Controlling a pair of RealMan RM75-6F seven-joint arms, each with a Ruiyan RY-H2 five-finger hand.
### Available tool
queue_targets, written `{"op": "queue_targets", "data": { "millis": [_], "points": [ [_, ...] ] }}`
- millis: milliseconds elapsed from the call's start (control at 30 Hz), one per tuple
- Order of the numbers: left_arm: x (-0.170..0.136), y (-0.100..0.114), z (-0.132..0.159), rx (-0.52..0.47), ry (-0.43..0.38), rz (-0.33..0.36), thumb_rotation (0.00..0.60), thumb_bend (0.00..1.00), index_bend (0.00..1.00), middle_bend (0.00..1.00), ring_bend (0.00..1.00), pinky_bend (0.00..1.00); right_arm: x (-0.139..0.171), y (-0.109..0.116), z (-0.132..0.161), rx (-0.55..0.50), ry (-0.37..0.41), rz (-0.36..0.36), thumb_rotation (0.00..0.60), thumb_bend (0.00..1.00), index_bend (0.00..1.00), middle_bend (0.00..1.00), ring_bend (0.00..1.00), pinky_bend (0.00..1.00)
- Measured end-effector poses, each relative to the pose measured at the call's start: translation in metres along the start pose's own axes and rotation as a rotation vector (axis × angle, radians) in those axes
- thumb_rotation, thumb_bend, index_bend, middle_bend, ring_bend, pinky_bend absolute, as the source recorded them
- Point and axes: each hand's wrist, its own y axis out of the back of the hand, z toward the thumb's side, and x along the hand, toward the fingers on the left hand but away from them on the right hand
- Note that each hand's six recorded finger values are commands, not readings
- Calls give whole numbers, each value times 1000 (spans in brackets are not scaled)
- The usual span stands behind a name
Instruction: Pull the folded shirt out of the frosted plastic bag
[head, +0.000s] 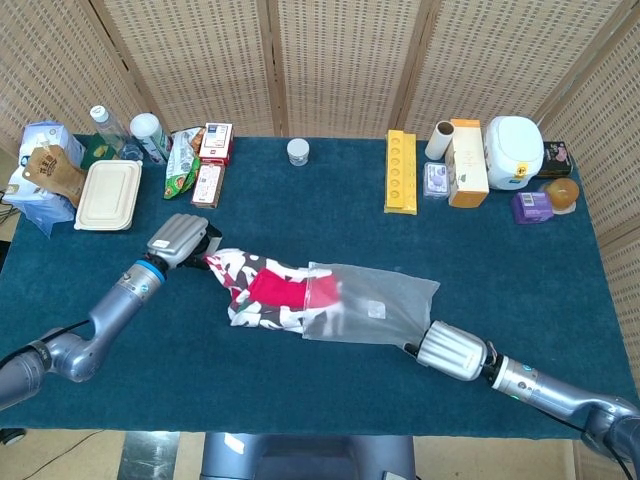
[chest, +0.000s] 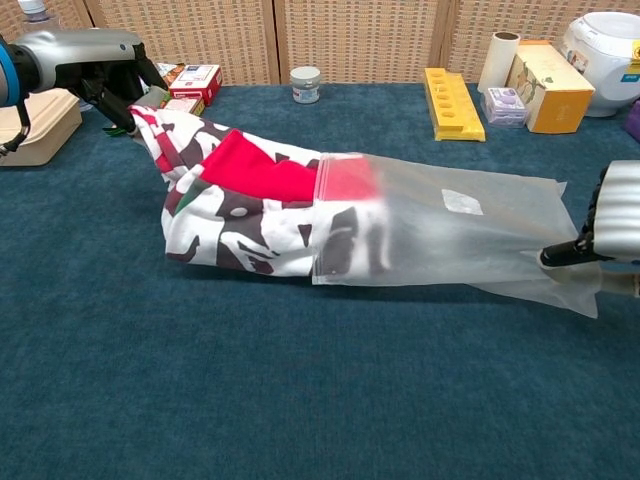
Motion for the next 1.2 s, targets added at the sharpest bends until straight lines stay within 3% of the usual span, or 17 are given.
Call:
{"op": "queue_targets", "data": {
  "millis": [933,1000,1033,1100,1167,1200],
  "points": [
    [-5,7,-25,7,53,34,600,394,801,1000,999,1000,21,-6,-19,-1,-92,27,600,519,806,918,1000,1000],
    [-6,8,-25,10,47,46,600,335,740,991,948,992,22,-5,-20,5,-100,27,600,505,751,877,1000,1000],
    [-7,9,-24,10,44,53,600,297,672,949,875,971,22,-5,-21,7,-105,28,600,501,704,840,1000,1000],
    [-8,11,-24,10,38,65,600,243,521,792,687,872,23,-4,-22,10,-112,29,600,489,607,765,984,1000],
    [-11,12,-25,7,35,64,600,189,317,535,432,634,24,-4,-24,14,-123,30,600,426,477,650,905,967],
    [-12,12,-25,5,35,60,600,173,256,460,355,551,24,-4,-24,14,-129,30,600,388,434,608,867,936]
  ]
}}
